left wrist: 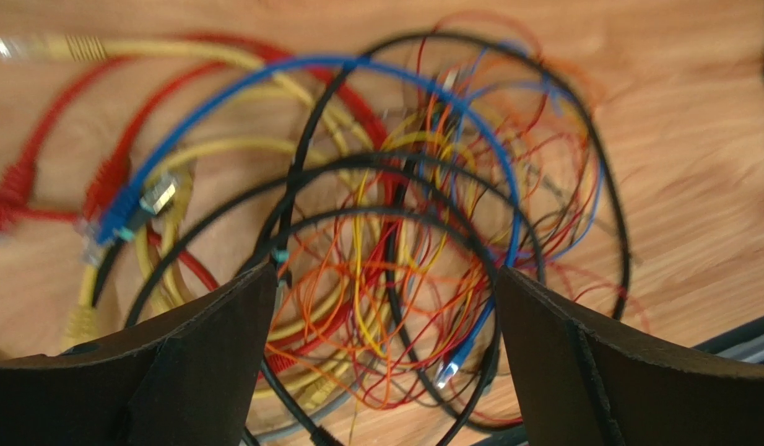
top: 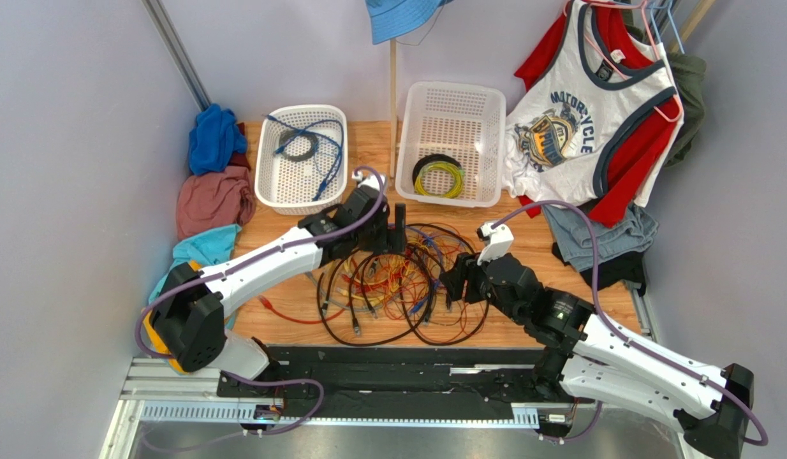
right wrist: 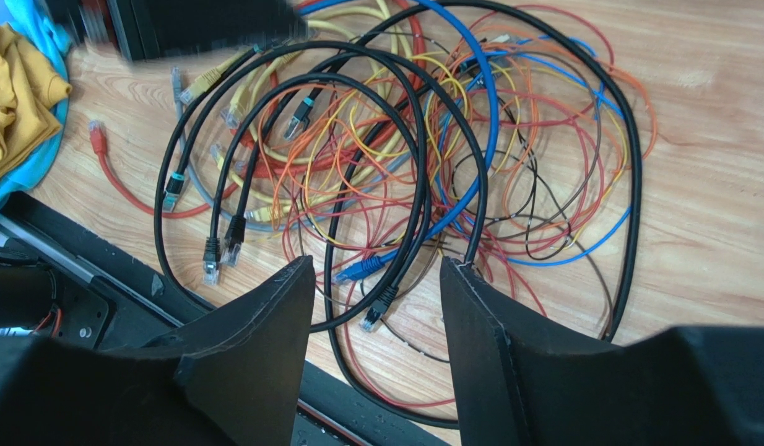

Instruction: Untangle the cables

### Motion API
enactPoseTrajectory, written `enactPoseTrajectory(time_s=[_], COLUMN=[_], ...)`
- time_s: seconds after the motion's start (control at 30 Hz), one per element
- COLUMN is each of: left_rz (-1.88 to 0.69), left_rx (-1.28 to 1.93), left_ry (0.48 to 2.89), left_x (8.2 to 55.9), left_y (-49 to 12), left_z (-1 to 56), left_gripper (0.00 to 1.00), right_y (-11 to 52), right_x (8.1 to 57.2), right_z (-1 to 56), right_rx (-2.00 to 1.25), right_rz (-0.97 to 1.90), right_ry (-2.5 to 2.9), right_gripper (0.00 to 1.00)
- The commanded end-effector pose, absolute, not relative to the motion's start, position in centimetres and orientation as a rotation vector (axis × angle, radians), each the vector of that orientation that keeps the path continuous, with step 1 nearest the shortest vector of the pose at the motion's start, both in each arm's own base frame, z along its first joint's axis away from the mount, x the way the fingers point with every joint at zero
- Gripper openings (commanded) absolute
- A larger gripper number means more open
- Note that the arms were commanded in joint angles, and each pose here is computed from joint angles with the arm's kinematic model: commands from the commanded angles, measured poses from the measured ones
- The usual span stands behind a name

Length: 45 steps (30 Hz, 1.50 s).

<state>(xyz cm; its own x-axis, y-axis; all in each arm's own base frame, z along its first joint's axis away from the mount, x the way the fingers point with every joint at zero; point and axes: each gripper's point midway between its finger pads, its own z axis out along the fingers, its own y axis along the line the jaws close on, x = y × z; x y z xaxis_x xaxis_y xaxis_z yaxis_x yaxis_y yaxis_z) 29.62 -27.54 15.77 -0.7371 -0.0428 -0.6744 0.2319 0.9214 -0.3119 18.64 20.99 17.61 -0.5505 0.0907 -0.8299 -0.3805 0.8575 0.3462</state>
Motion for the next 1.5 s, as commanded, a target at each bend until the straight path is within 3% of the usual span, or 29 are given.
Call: enactPoseTrajectory(time_s=[0.0, 0.27, 0.67, 0.83, 0.87, 0.93, 0.97, 1.03, 1.07, 1.47], left_rz=[-0.633, -0.653, -0.535, -0.531, -0.534, -0.532, -0.521, -0.515, -0.493, -0.667], left_rx=[0.12, 0.203, 0.22, 0.242, 0.24, 0.236, 0.239, 0.227, 0.228, 0.205], left_ry=[2.263, 2.361, 2.42, 2.473, 2.47, 2.445, 2.439, 2.37, 2.361, 1.803], left_x=[26.5, 22.3, 23.1, 23.0, 23.1, 23.2, 23.2, 23.8, 23.7, 22.9], left_y=[-29.1, -31.1, -31.2, -32.2, -32.2, -31.9, -31.5, -30.9, -30.1, -24.4], left_z=[17.7, 11.9, 7.8, 5.6, 5.5, 6.4, 6.8, 9.6, 10.5, 35.1], left_gripper=[0.94, 0.88, 0.86, 0.69, 0.6, 0.46, 0.3, 0.16, 0.02, 0.0], right_y=[21.4, 20.2, 19.2, 18.9, 18.9, 18.8, 18.7, 18.7, 18.7, 19.5], right_x=[18.4, 17.8, 17.6, 17.6, 17.7, 17.6, 17.7, 17.7, 17.7, 17.9], right_z=[17.5, 16.9, 16.3, 16.3, 16.4, 16.4, 16.5, 16.6, 16.7, 17.5], right_rx=[-0.156, -0.093, -0.077, -0.076, -0.076, -0.077, -0.076, -0.077, -0.076, -0.087], right_rz=[0.682, 0.698, 0.661, 0.648, 0.647, 0.642, 0.641, 0.641, 0.642, 0.68], right_ry=[2.072, 2.073, 2.084, 2.086, 2.082, 2.08, 2.076, 2.075, 2.074, 2.048], right_gripper=[0.55, 0.54, 0.53, 0.53, 0.53, 0.53, 0.52, 0.52, 0.52, 0.51])
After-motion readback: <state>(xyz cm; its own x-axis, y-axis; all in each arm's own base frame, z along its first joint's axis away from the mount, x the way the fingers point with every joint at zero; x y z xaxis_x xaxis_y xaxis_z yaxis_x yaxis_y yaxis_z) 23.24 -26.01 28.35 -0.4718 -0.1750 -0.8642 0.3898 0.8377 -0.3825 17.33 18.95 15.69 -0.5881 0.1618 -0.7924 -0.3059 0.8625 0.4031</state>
